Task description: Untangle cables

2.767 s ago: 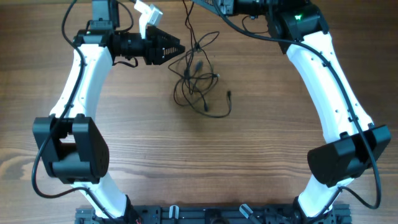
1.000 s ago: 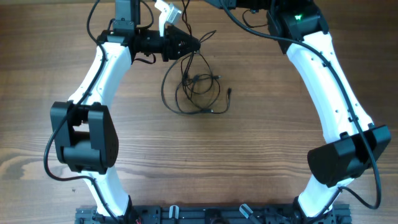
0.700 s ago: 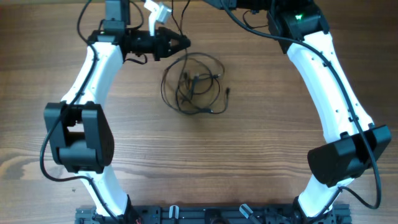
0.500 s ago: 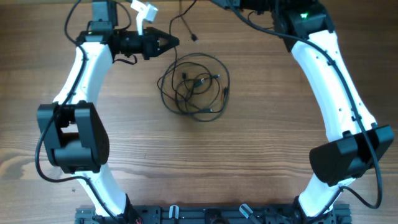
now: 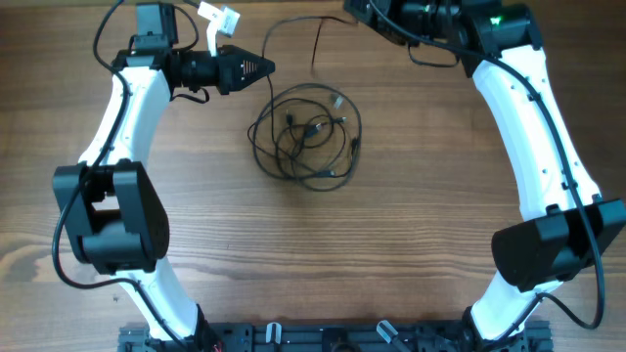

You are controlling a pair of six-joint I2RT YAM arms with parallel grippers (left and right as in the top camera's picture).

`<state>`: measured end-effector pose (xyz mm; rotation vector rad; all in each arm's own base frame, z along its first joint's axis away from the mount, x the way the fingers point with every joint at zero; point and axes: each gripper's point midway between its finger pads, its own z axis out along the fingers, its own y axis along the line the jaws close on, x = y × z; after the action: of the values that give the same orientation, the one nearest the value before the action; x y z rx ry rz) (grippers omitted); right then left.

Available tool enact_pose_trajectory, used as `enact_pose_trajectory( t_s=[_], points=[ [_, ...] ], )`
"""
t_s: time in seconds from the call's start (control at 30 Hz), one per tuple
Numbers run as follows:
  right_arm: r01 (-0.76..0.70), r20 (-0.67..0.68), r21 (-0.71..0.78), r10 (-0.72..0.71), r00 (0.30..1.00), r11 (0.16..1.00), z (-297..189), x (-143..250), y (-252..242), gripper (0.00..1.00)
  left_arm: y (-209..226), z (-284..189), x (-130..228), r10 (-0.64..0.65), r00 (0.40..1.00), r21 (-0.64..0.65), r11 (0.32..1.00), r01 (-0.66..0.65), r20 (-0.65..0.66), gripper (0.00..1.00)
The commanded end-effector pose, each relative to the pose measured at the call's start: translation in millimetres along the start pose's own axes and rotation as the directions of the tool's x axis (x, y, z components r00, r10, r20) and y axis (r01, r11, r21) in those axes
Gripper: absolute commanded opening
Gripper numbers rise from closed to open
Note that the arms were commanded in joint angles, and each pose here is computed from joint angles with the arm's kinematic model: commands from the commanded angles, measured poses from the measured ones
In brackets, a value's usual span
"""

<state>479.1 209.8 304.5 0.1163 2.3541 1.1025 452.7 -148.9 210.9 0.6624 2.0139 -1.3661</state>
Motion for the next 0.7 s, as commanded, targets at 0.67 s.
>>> enact_pose_trajectory(
  t_s=[0.67],
  points=[
    [0.228,-0.172,0.553,-0.159,0.972,0.801,-42,47,-88,0.57,-101,-109,-96,0.260,0.952,-0.596,0.795,-0.115,0.164,0.08]
  ],
)
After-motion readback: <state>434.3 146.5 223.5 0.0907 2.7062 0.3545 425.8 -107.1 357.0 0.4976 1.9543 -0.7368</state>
